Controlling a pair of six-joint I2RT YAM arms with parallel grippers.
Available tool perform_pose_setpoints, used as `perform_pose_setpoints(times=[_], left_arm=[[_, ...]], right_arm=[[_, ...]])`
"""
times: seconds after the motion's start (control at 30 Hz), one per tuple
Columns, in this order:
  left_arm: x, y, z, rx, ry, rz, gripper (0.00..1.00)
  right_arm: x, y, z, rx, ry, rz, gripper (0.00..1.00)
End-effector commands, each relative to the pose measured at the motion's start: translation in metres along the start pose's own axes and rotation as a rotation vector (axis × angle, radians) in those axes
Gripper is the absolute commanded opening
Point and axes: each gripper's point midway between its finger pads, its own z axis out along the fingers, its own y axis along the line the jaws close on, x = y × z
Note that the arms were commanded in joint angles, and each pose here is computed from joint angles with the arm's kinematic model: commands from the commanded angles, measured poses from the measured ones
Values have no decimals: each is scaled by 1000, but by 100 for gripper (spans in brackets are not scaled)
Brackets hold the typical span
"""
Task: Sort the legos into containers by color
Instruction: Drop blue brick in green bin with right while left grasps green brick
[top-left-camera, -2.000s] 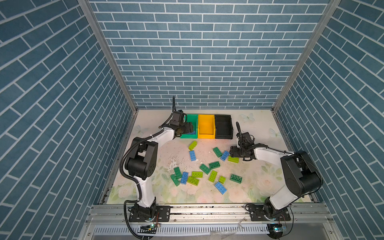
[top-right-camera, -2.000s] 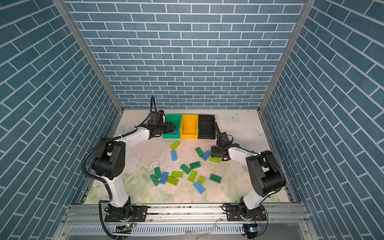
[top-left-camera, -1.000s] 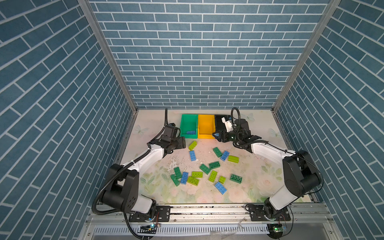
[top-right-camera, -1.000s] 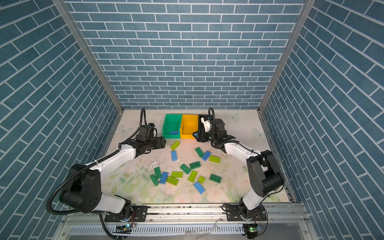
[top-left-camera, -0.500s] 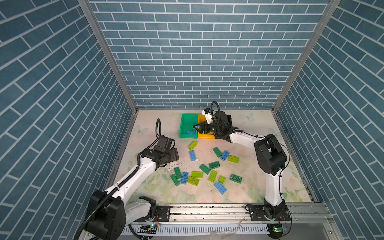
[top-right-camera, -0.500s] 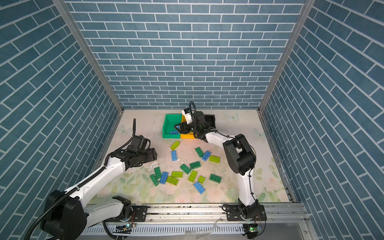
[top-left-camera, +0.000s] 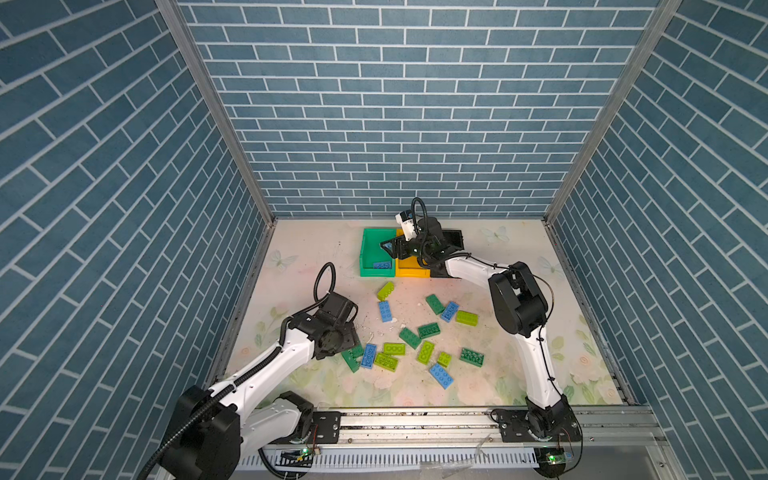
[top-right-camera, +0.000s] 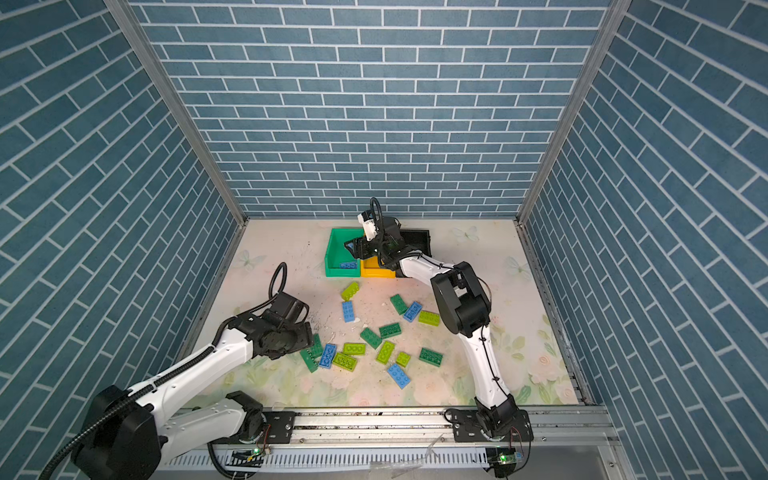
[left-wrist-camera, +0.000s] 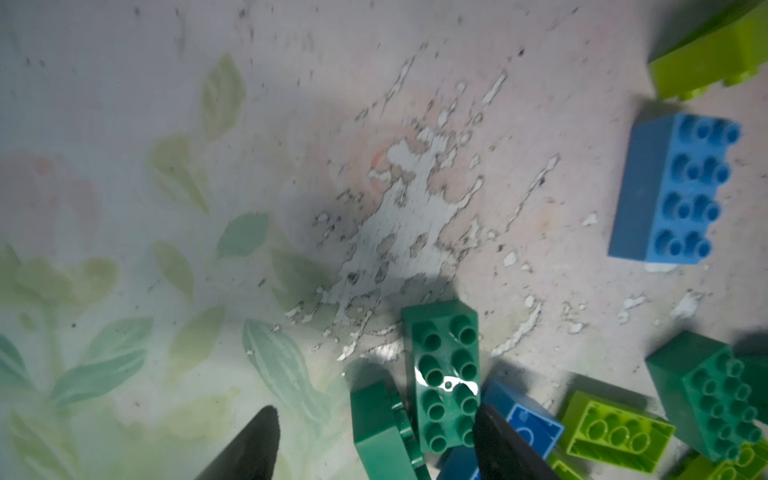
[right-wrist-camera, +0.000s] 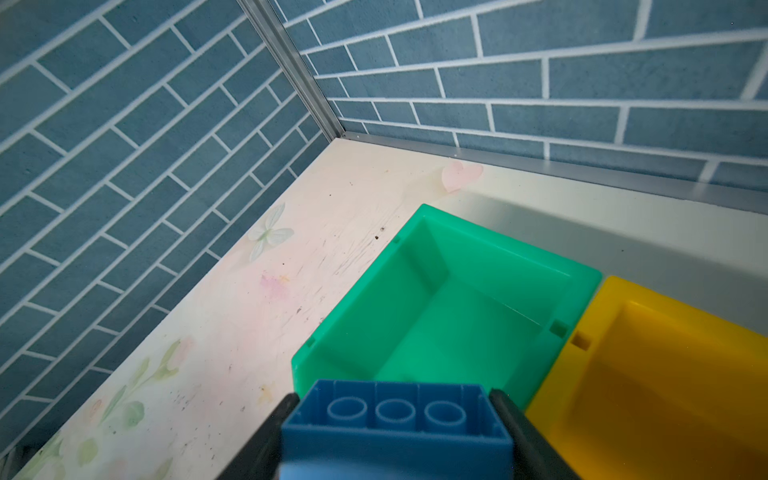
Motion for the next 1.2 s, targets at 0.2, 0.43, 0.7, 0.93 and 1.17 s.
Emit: perform_pose_setpoints(times=[0.2, 0.43, 0.7, 0.93, 1.17], left_arm=[[28, 1, 4, -7, 47, -57, 68], [42, -2, 5, 3, 77, -54, 62], [56, 3, 12, -1, 101, -57, 54], [55, 6, 16, -19, 90, -51, 49], [53, 4, 21, -22, 84, -27, 41]], right_arm=[[13, -13, 10, 54, 51, -62, 58], [16, -11, 11, 54, 57, -61, 62], [16, -11, 12, 57, 58, -62, 69], [16, -5, 14, 42, 61, -73, 77], [18, -3, 15, 44, 66, -77, 83]])
